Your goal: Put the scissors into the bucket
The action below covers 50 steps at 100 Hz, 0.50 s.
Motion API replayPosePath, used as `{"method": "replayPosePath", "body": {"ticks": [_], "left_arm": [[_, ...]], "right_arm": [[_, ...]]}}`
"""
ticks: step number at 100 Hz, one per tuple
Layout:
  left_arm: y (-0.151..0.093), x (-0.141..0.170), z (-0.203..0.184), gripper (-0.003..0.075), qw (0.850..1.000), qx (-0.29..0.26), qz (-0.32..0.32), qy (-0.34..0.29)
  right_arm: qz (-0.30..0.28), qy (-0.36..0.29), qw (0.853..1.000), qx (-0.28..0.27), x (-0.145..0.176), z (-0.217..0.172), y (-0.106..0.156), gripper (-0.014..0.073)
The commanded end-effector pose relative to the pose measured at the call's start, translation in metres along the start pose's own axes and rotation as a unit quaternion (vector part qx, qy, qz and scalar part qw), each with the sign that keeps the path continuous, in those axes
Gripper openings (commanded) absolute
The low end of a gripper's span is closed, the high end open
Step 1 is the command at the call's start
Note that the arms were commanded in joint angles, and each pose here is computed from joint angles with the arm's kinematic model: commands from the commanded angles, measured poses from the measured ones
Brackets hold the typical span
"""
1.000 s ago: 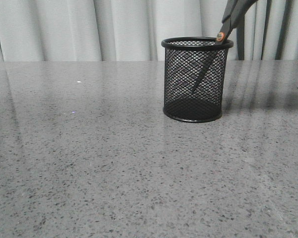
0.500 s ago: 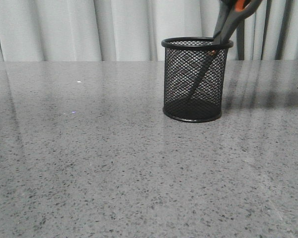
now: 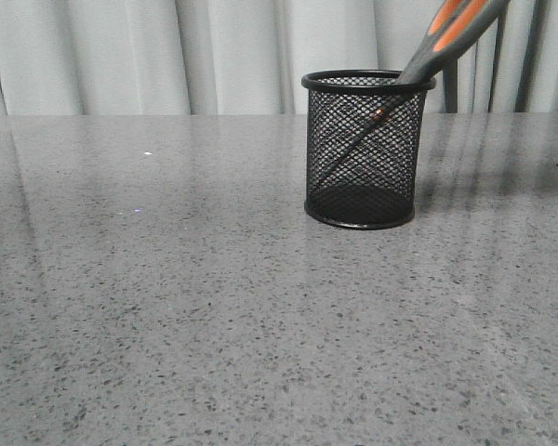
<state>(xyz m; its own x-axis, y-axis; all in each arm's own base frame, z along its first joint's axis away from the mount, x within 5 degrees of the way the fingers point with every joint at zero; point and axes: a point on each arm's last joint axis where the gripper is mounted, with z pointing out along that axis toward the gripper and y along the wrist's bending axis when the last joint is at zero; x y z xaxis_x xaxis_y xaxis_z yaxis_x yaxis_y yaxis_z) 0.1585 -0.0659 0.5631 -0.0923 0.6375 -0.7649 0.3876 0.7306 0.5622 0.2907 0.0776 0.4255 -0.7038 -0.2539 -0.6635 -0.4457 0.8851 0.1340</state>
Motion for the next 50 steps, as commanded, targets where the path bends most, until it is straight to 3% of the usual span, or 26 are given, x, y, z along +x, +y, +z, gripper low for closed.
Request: {"method": "replayPosePath", "body": {"ticks": [1,13,25,41,50], "left_arm": [[0.009,-0.006,-0.012,0.0436,0.999,-0.031,-0.008,-0.04],[0.009,-0.007,-0.012,0.0427,0.999,-0.031,-0.008,-0.041],[0.004,-0.005,-0.009,0.0302,0.999,-0.009,-0.02,-0.033],[-0.007,0.003,0.004,-0.0025,0.999,0.018,-0.037,-0.007],[-0.014,0.007,0.011,-0.0021,0.998,0.032,-0.043,-0.015]], "right_arm": [[-0.005,-0.086,0.996,0.027,-0.006,-0.045,0.002,0.0333],[-0.003,-0.126,0.991,0.046,-0.002,-0.073,0.002,0.0333],[-0.011,-0.174,0.983,0.051,0.003,-0.1,0.013,0.0298],[-0.004,-0.265,0.963,0.048,0.016,-0.127,0.026,0.0055],[0.003,-0.308,0.949,0.061,0.032,-0.133,0.028,-0.0071]]}}
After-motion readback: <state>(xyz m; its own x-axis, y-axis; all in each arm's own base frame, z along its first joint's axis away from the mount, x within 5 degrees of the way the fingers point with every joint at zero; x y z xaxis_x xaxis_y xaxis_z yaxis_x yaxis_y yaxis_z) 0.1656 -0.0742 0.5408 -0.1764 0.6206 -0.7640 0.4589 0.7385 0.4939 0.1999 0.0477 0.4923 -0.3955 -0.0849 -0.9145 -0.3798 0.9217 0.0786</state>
